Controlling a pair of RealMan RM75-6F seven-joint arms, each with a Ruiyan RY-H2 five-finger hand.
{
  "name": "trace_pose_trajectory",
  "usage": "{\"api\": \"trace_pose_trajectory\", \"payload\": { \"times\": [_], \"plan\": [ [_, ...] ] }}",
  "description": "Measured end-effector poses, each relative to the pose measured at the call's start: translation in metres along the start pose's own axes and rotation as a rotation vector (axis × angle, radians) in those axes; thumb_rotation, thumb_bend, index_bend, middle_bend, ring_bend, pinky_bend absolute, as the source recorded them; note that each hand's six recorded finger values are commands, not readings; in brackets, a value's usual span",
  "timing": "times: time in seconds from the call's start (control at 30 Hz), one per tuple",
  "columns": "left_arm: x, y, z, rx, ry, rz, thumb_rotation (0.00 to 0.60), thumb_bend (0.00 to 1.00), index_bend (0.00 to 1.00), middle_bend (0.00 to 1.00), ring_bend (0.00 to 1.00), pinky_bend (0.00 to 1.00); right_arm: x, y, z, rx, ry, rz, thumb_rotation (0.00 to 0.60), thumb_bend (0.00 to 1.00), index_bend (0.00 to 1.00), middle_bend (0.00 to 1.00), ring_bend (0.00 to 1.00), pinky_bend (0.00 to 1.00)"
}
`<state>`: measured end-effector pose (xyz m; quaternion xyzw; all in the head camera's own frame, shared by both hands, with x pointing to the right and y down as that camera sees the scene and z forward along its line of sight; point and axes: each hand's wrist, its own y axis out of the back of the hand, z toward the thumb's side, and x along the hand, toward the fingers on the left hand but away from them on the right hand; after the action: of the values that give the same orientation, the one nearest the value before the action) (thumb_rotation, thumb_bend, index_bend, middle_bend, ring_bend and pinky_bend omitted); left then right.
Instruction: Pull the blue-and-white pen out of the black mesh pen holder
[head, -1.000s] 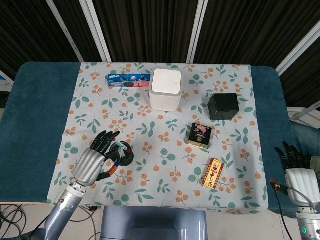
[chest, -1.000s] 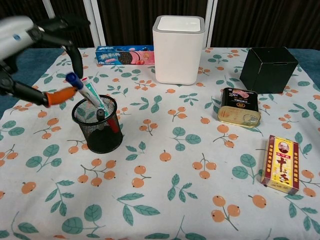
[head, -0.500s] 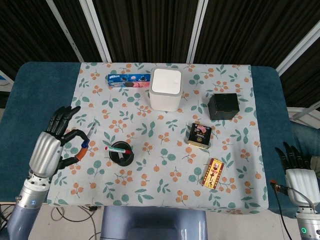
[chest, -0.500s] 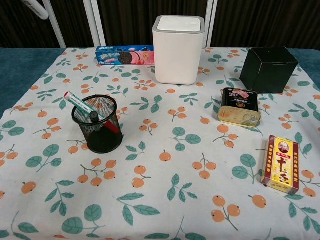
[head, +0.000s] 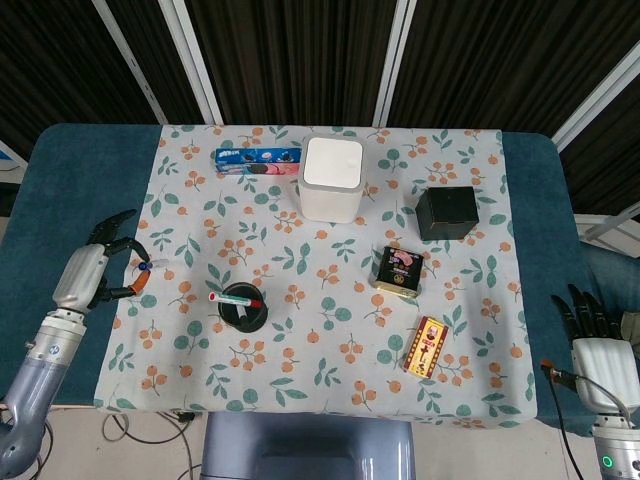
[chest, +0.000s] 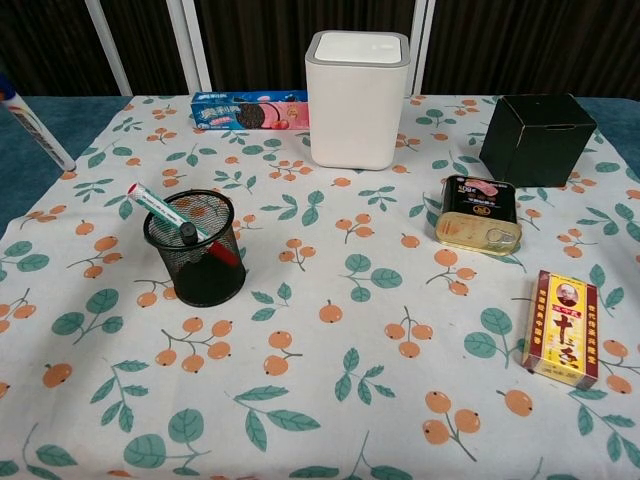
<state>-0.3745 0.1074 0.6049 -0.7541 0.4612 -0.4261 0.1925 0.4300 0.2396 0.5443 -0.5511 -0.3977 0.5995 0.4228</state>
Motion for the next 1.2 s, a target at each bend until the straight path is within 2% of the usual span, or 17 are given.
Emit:
{"api": "trace_pose_trajectory", "payload": {
  "times": [0.37, 0.6, 0.9, 0.97, 1.1, 1.2],
  "plan": [
    [0.035, -0.033, 0.016, 0.025, 0.013, -0.054, 0.600, 0.41, 0.54, 0.06, 0.00, 0.00, 0.000, -0.001, -0.001, -0.008, -0.004, 0.005, 0.600, 0.19, 0.13, 0.00, 0.07, 0.20],
    [0.051, -0.053, 0.023, 0.042, 0.045, -0.122, 0.600, 0.41, 0.53, 0.06, 0.00, 0.00, 0.000, 0.000, -0.001, -0.009, -0.002, 0.005, 0.600, 0.19, 0.13, 0.00, 0.07, 0.20],
    [0.065, -0.075, 0.030, 0.069, 0.082, -0.171, 0.600, 0.39, 0.46, 0.05, 0.00, 0.00, 0.000, 0.001, -0.001, -0.012, -0.002, 0.003, 0.600, 0.19, 0.13, 0.00, 0.07, 0.20],
    [0.067, -0.078, 0.031, 0.086, 0.086, -0.172, 0.600, 0.36, 0.41, 0.04, 0.00, 0.00, 0.000, 0.000, -0.001, -0.013, -0.001, 0.004, 0.600, 0.19, 0.13, 0.00, 0.07, 0.20],
    [0.072, -0.081, 0.038, 0.146, 0.085, -0.164, 0.600, 0.28, 0.17, 0.01, 0.00, 0.00, 0.000, 0.000, -0.001, -0.012, -0.001, 0.003, 0.600, 0.19, 0.13, 0.00, 0.07, 0.20],
    [0.073, -0.078, 0.049, 0.168, 0.070, -0.132, 0.600, 0.26, 0.09, 0.01, 0.00, 0.00, 0.000, 0.000, -0.001, -0.011, -0.001, 0.004, 0.600, 0.19, 0.13, 0.00, 0.07, 0.20]
  ]
}}
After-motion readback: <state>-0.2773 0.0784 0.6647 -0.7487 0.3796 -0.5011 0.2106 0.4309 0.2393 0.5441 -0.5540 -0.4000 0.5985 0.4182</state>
